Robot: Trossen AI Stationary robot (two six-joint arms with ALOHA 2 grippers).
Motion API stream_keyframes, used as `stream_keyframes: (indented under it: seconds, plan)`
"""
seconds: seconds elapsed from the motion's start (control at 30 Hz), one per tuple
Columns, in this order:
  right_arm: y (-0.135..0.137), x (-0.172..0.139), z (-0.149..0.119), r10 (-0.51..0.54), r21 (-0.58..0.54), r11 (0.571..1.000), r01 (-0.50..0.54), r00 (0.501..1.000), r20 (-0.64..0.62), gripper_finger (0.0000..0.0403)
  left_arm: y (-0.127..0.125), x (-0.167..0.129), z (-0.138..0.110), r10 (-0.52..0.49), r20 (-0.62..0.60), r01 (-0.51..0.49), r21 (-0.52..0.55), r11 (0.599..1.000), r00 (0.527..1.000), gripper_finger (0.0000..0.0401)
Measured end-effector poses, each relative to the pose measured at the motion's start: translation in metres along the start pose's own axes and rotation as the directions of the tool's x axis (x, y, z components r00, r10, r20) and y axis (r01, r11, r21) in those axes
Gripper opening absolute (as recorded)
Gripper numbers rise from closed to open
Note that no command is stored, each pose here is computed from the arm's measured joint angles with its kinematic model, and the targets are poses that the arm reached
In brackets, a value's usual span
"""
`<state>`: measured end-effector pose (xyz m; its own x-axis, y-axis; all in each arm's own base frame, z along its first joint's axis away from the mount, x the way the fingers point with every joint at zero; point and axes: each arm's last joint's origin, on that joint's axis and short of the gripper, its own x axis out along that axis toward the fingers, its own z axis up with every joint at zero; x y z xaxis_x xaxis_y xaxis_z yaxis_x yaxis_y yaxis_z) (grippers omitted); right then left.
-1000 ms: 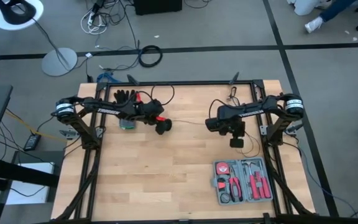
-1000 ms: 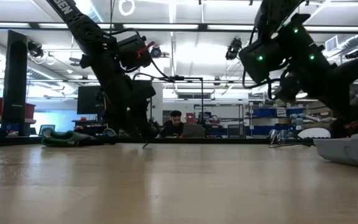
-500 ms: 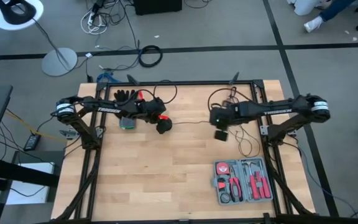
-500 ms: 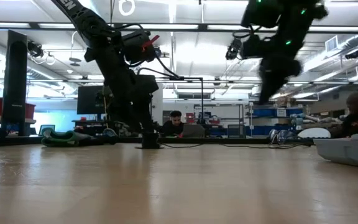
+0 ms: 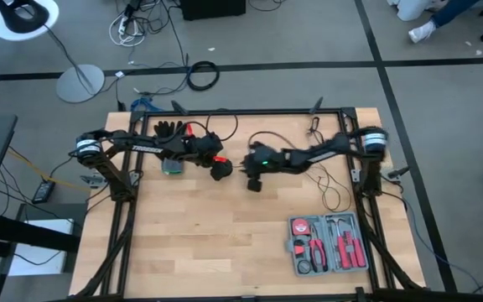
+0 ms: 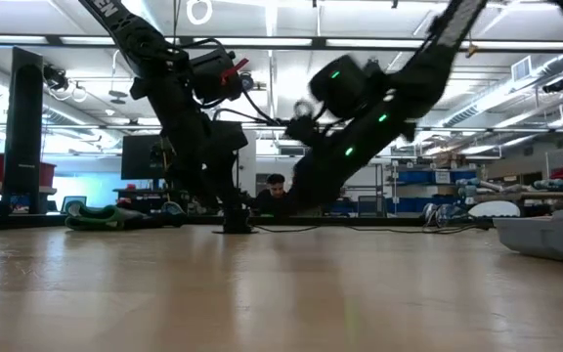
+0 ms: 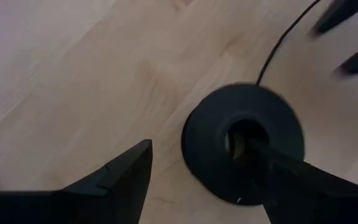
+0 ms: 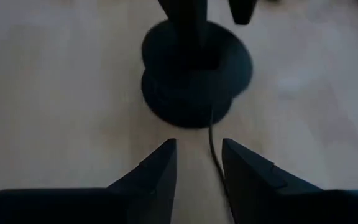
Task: Coil cords
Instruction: Uncoil the black wire from the spool
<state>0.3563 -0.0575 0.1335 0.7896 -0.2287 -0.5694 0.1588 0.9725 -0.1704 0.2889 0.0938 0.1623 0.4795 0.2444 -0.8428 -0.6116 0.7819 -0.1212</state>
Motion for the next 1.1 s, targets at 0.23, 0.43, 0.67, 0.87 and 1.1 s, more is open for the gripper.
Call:
stream_keyframes:
  seconds: [0.23, 0.43, 0.67, 0.87, 1.1]
  plan:
    - [-0.009, 0.056, 0.005, -0.025, 0.012, 1.0, 0.025, 0.998, -0.057, 0.0125, 0.0, 0.0, -0.001, 0.003, -0.009, -0.003, -0.002, 1.0, 1.0, 0.0264]
    - [-0.021, 0.059, 0.006, 0.013, 0.037, 0.999, -0.006, 0.979, -0.203, 0.0046, 0.0, 0.0, -0.001, 0.003, -0.006, -0.003, -0.005, 1.0, 1.0, 0.0264]
    - [-0.025, 0.025, 0.008, 0.081, 0.04, 0.997, -0.071, 0.911, -0.404, 0.0005, 0.001, 0.0, -0.001, 0.015, -0.003, -0.015, 0.003, 1.0, 1.0, 0.0264]
    - [-0.026, -0.032, 0.01, 0.119, 0.05, 0.992, -0.113, 0.761, -0.638, 0.0003, 0.001, 0.0, -0.002, 0.021, -0.016, -0.021, 0.005, 1.0, 1.0, 0.0264]
    - [-0.023, -0.109, 0.004, 0.124, 0.098, 0.992, -0.084, 0.411, -0.903, 0.0001, 0.001, 0.0, -0.003, 0.022, -0.021, -0.022, 0.006, 1.0, 1.0, 0.0264]
